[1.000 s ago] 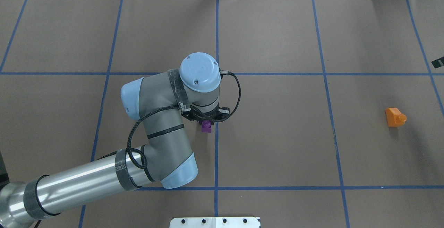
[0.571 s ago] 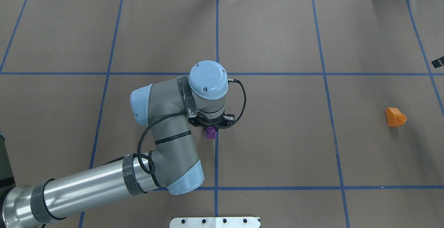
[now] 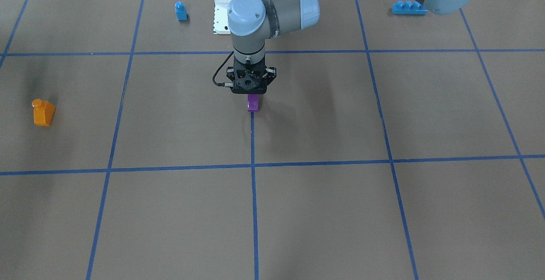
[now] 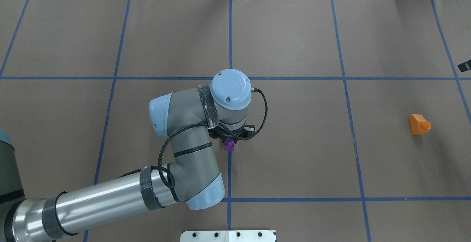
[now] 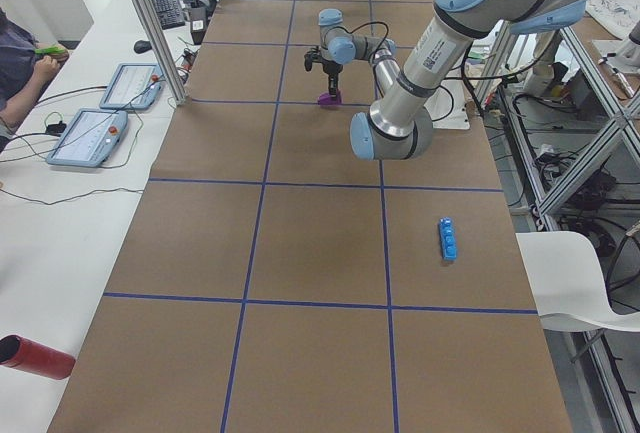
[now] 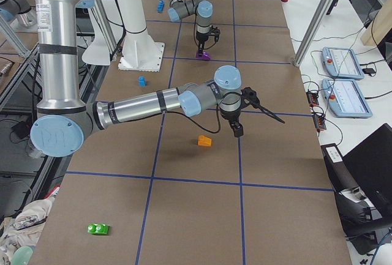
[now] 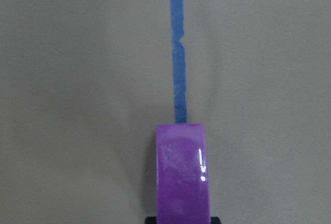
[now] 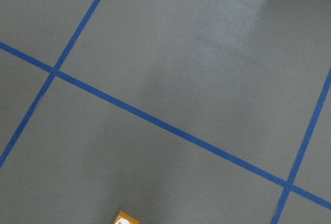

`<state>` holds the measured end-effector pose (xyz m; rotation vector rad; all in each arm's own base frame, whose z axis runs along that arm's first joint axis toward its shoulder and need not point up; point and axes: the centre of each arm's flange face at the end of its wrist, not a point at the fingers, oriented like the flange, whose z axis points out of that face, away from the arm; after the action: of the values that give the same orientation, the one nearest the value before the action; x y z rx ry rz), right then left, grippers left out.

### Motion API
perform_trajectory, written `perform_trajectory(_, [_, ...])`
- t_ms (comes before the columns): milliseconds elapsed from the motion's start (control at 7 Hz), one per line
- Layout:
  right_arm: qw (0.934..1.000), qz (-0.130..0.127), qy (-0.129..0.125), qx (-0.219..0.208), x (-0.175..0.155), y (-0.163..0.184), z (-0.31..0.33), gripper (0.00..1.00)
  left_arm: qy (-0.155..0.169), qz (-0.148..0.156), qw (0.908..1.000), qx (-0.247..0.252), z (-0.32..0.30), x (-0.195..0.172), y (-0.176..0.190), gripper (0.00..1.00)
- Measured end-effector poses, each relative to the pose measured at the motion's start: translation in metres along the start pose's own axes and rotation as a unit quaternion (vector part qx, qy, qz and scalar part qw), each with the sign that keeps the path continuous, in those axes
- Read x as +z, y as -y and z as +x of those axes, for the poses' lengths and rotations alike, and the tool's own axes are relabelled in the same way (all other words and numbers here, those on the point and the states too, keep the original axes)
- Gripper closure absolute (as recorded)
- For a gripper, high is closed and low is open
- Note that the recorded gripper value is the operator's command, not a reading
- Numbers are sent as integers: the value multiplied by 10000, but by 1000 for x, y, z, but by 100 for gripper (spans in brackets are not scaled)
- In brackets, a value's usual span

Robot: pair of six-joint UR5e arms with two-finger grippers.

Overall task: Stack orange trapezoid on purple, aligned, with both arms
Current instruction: 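Lower the purple block onto the table and open the left gripper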

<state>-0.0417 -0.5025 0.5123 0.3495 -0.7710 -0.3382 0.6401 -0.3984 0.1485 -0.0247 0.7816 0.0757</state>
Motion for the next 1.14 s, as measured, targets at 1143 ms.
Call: perform_trajectory(1143, [10000, 3, -1, -3, 0, 1, 0, 0, 68, -35, 10000, -22, 3, 7, 1, 74])
